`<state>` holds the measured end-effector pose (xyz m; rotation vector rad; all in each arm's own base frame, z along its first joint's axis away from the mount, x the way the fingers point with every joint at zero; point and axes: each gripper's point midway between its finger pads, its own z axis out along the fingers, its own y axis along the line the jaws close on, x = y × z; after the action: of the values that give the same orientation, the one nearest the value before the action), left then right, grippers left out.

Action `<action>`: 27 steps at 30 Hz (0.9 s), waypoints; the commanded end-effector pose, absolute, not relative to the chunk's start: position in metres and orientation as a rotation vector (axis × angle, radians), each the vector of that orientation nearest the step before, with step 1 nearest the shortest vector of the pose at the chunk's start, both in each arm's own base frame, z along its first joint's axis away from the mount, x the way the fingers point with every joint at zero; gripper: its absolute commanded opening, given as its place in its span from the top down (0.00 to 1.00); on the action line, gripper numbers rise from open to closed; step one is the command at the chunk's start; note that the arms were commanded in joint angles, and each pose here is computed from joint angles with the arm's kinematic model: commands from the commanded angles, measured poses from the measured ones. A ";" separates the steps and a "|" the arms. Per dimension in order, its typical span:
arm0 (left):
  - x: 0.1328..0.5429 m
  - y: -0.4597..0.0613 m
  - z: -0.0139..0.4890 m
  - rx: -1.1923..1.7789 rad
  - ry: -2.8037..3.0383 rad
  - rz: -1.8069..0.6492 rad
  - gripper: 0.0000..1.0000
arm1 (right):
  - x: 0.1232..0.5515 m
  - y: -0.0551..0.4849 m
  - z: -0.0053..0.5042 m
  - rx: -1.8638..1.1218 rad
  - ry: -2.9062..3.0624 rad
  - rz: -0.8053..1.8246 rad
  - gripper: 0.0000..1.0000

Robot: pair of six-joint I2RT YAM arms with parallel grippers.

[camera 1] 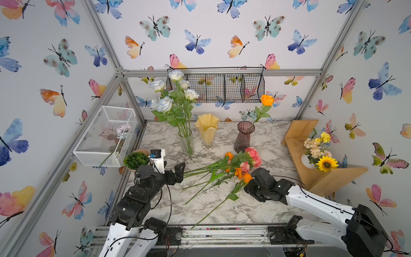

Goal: Arrange the flowers in different vases according to their colors
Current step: Pick up the flower at the center of the board.

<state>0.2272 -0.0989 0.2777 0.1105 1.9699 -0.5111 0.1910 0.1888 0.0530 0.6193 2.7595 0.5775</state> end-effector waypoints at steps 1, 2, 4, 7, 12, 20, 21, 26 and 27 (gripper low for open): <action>0.226 -0.112 0.284 0.112 1.966 -0.612 0.01 | 0.204 0.199 0.054 0.624 2.724 0.560 0.49; 0.226 -0.112 0.280 0.102 1.975 -0.620 0.01 | 0.205 0.202 0.051 0.621 2.732 0.550 0.49; 0.228 -0.111 0.273 0.091 1.983 -0.613 0.01 | 0.206 0.204 0.046 0.629 2.740 0.522 0.49; 0.229 -0.111 0.271 0.093 1.987 -0.608 0.01 | 0.211 0.207 0.044 0.632 2.730 0.506 0.49; 0.227 -0.116 0.268 0.117 1.991 -0.620 0.01 | 0.218 0.214 0.041 0.626 2.730 0.493 0.49; 0.227 -0.116 0.265 0.116 1.997 -0.616 0.01 | 0.227 0.219 0.025 0.638 2.743 0.422 0.49; 0.228 -0.116 0.265 0.117 2.000 -0.615 0.01 | 0.229 0.218 0.022 0.644 2.742 0.407 0.50; 0.228 -0.116 0.264 0.117 2.004 -0.614 0.01 | 0.233 0.216 0.015 0.672 2.735 0.358 0.60; 0.228 -0.116 0.263 0.116 2.005 -0.613 0.01 | 0.233 0.214 0.014 0.680 2.734 0.343 0.64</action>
<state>0.2292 -0.1107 0.2622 0.0971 2.0104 -0.5815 0.2290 0.2224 0.0197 0.6517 2.7597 0.4240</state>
